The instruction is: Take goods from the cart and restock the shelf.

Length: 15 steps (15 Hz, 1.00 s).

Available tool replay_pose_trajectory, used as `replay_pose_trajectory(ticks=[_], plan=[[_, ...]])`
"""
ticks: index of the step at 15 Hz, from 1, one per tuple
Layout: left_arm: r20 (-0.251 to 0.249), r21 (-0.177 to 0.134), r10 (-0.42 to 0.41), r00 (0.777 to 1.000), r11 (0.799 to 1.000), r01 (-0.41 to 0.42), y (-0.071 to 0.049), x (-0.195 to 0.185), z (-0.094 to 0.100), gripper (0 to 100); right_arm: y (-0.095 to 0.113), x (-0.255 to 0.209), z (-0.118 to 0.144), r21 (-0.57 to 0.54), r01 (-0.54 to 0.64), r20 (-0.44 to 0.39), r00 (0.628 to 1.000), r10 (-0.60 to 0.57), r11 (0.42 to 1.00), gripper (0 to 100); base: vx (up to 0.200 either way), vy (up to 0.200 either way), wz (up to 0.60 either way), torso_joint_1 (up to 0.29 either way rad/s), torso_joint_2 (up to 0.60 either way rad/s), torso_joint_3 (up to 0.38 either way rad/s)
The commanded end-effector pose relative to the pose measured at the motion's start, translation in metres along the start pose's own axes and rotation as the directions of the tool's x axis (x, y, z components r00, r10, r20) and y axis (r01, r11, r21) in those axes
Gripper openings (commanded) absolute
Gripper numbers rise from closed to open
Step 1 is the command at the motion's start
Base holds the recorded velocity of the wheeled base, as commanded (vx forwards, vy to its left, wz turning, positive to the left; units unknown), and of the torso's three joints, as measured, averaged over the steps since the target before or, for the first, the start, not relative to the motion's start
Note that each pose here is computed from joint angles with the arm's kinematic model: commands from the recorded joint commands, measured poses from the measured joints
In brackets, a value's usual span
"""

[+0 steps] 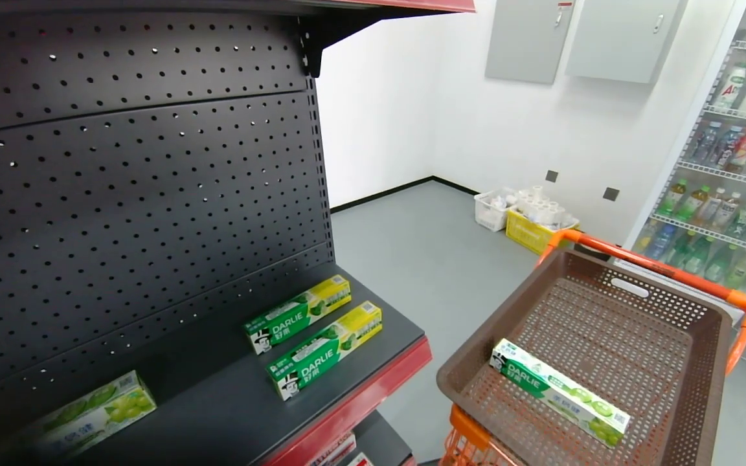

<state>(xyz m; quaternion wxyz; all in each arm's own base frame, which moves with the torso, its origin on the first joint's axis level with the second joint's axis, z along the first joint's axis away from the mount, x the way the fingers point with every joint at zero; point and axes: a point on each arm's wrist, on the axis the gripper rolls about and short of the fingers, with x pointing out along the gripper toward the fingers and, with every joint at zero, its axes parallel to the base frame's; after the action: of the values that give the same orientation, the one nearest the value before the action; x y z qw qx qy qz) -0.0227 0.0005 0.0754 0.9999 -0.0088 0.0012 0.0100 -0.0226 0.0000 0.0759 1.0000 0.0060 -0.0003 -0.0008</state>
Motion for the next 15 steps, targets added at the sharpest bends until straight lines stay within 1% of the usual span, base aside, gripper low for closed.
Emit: replay_pose_trajectory(ticks=[1, 3, 7, 8, 9, 10, 11, 12, 13, 14, 15], plan=[[-0.001, -0.002, 0.000, 1.000, 1.000, 0.000, 0.000, 0.000, 0.000, 100, 0.000, 0.000, 0.000, 0.000, 0.000, -0.001, 1.000, 0.000, 1.000, 100, 0.000, 0.000, 0.00, 0.000, 0.00, 0.000], [0.000, -0.013, 0.006, 1.000, 1.000, -0.006, 0.000, 0.000, 0.000, 100, 0.000, 0.000, 0.000, 0.000, 0.000, -0.001, 1.000, 0.000, 1.000, 100, 0.000, 0.000, 0.00, 0.000, 0.00, 0.000], [0.001, -0.016, 0.005, 1.000, 1.000, -0.005, 0.000, 0.000, 0.000, 100, 0.000, 0.000, 0.000, -0.006, 0.000, -0.001, 1.000, 0.000, 1.000, 100, 0.000, 0.000, 0.00, 0.000, 0.00, 0.000], [0.001, -0.015, 0.005, 1.000, 1.000, -0.005, 0.000, 0.000, 0.000, 100, 0.000, 0.001, 0.000, -0.004, -0.006, -0.011, 1.000, 0.006, 1.000, 100, 0.000, 0.000, 0.00, 0.000, 0.00, 0.000], [0.001, -0.016, 0.005, 1.000, 1.000, -0.005, 0.000, 0.000, 0.000, 100, 0.000, 0.004, 0.001, 0.019, 0.024, -0.052, 0.998, -0.023, 1.000, 100, 0.000, 0.000, 0.00, 0.000, 0.00, 0.000], [0.001, -0.013, 0.005, 1.000, 1.000, -0.005, 0.000, 0.000, 0.000, 100, -0.001, 0.006, 0.059, 0.115, 0.119, 0.010, 0.993, -0.121, 0.986, 100, 0.000, 0.000, 0.00, 0.000, 0.00, 0.000], [0.001, -0.016, 0.006, 1.000, 1.000, -0.006, 0.000, 0.000, 0.000, 100, -0.002, 0.036, 0.142, 0.181, 0.180, -0.023, 0.984, -0.179, 0.967, 100, 0.000, 0.000, 0.00, 0.000, 0.00, 0.000], [0.001, -0.016, 0.008, 1.000, 1.000, -0.008, 0.000, 0.000, 0.000, 100, -0.004, 0.045, 0.169, 0.193, 0.253, -0.042, 0.968, -0.249, 0.948, 100, 0.000, 0.000, 0.00, 0.000, 0.00, 0.000], [0.001, -0.013, 0.006, 1.000, 1.000, -0.006, 0.000, 0.000, 0.000, 100, -0.005, 0.045, 0.181, 0.171, 0.318, -0.075, 0.948, -0.310, 0.932, 100, 0.000, 0.000, 0.00, 0.000, 0.00, 0.000], [0.001, -0.018, 0.008, 1.000, 1.000, -0.008, 0.000, 0.000, 0.000, 100, -0.006, 0.045, 0.175, 0.104, 0.363, -0.154, 0.926, -0.345, 0.926, 100, 0.000, 0.000, 0.00, 0.000, 0.00, 0.000], [0.001, -0.013, 0.005, 1.000, 1.000, -0.005, 0.000, 0.000, 0.000, 100, -0.006, 0.051, 0.174, 0.083, 0.381, -0.176, 0.915, -0.363, 0.921, 100, 0.000, 0.000, 0.00, 0.000, 0.00, 0.000]])
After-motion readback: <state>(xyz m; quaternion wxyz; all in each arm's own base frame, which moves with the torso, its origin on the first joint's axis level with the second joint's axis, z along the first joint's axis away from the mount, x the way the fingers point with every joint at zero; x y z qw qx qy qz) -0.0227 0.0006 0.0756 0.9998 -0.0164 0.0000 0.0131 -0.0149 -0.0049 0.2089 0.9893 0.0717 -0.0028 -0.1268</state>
